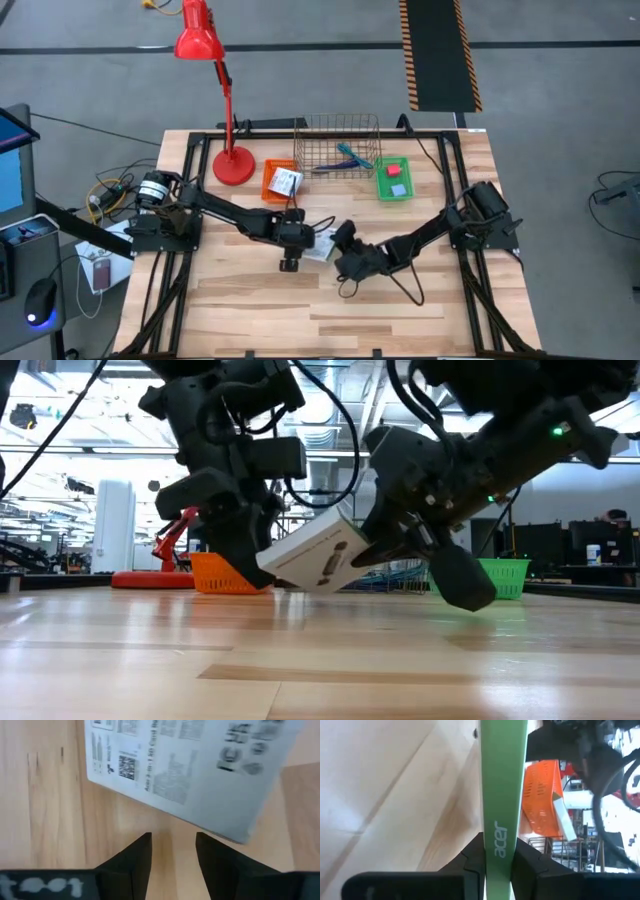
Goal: Pick and place items into bin
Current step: Put the card reader box into the orange bin
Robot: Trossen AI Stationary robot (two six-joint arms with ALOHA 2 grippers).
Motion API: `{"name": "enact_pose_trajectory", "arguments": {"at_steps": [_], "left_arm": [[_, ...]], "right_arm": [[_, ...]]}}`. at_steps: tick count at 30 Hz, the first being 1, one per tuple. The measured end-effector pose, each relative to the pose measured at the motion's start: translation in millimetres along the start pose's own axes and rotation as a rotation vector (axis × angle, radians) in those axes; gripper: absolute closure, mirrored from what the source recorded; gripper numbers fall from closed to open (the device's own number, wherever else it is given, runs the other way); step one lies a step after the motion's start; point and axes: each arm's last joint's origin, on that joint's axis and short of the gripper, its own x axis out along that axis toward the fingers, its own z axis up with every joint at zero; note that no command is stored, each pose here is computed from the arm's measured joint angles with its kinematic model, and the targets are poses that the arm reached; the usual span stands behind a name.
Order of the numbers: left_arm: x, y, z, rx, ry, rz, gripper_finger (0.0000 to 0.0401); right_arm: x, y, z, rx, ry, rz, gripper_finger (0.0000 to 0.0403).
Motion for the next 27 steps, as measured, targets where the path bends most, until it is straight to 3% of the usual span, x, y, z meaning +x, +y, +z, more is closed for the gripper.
{"name": "enact_pose_trajectory", "arguments": {"at_steps": [7,18,27], "left_arm": [[-13.8,-7.6,11.3,0.097,0.040,0.111,0.0258],[-27.1,-27.3,10.7,0.335,0.096,0.442,0.0258],[-31.2,-40.8,13.4,0.403,0.054,0.498,0.0258]], "right_arm": [[-9.0,7.8,2.4,0.042,0.025,-0.018,0.0350],[-8.3,6.0,-1.2,0.197,0.088,-0.095,0.0350],[2.1,-6.3,-4.8,0.254,0.126,-0.132,0.0350]]}}
